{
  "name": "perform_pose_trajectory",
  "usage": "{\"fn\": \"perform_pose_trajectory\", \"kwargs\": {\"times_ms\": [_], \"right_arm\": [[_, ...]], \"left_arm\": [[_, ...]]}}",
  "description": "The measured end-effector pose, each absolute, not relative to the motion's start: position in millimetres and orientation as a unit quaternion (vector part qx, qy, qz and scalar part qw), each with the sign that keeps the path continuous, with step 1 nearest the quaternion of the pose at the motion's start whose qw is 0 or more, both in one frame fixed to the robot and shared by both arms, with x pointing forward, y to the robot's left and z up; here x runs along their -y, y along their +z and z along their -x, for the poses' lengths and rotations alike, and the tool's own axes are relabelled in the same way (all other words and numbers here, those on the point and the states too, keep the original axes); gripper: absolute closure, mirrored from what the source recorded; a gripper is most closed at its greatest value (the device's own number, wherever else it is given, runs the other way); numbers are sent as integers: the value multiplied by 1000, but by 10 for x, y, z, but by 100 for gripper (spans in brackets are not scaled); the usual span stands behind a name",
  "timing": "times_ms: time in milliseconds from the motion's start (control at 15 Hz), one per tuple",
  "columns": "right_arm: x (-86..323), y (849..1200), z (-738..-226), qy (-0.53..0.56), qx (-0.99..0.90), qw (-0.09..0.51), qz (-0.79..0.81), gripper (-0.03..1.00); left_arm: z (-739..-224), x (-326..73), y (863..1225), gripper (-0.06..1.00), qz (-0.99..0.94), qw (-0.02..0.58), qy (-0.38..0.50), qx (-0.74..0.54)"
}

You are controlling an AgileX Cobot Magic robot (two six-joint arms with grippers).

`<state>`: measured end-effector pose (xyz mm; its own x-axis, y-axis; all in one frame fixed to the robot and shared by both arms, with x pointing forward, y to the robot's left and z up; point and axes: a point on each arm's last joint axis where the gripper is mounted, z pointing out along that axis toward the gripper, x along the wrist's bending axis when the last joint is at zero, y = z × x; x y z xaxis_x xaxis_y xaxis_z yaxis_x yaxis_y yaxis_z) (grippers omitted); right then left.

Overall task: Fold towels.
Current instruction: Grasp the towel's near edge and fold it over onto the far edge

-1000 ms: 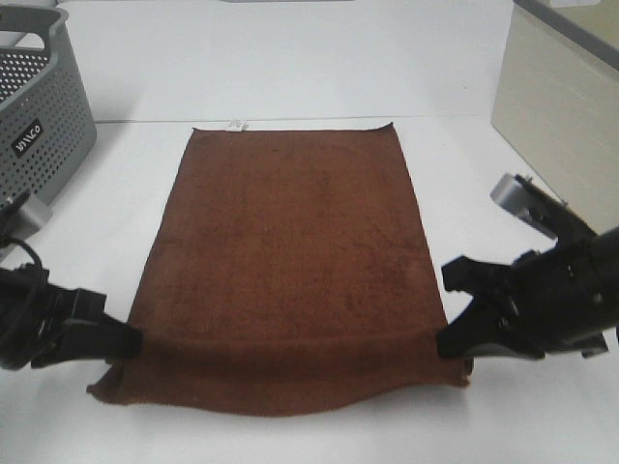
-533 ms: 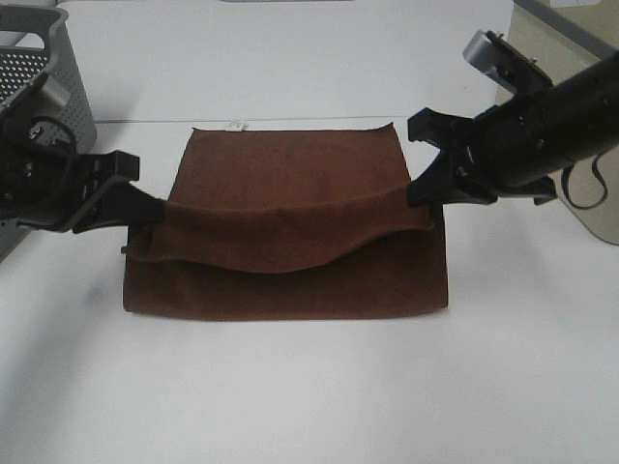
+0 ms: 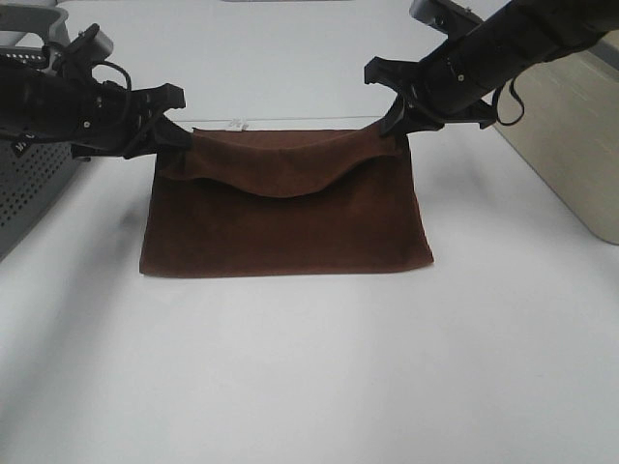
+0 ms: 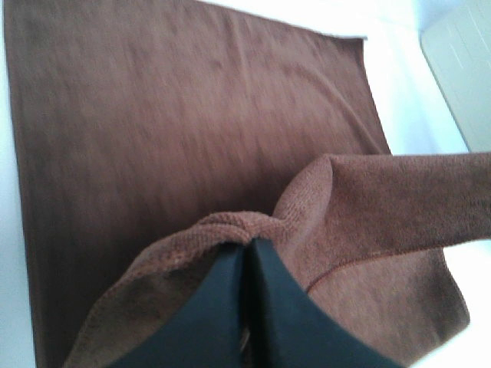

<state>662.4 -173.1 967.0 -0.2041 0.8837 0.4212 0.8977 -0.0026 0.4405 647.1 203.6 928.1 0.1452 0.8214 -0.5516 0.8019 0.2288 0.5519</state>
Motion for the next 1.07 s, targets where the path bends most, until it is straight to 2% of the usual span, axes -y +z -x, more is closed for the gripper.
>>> {"fn": "perform_pose_trajectory", "kwargs": {"times_ms": [267,467,800,933,1000,1067], "right_arm": [[1750,9602,-7242,-332,710,-45,619,97],[1840,9540,-7545,-346,706,-66,614,97],[1845,9070,-7758,-338,708,-86,614,97],[1850,8981,-7777,-336,712,-94,609,97],[1850,8948,-7777,-334,716,-94,606,93],[1851,8930,-7781,-333,717,-95,605,84]], "left_arm": [[-7091,-2009,9198,94,-607,457,65,-647],[-7414,-1963,9126,94,-602,478,82,-634],[-7720,-1986,8790,94,-584,468,127,-651],[-7761,-1993,8645,94,-580,462,128,-659],[-7766,-1986,8606,92,-581,461,124,-659],[-7770,-1975,8592,87,-583,463,120,-657]]}}
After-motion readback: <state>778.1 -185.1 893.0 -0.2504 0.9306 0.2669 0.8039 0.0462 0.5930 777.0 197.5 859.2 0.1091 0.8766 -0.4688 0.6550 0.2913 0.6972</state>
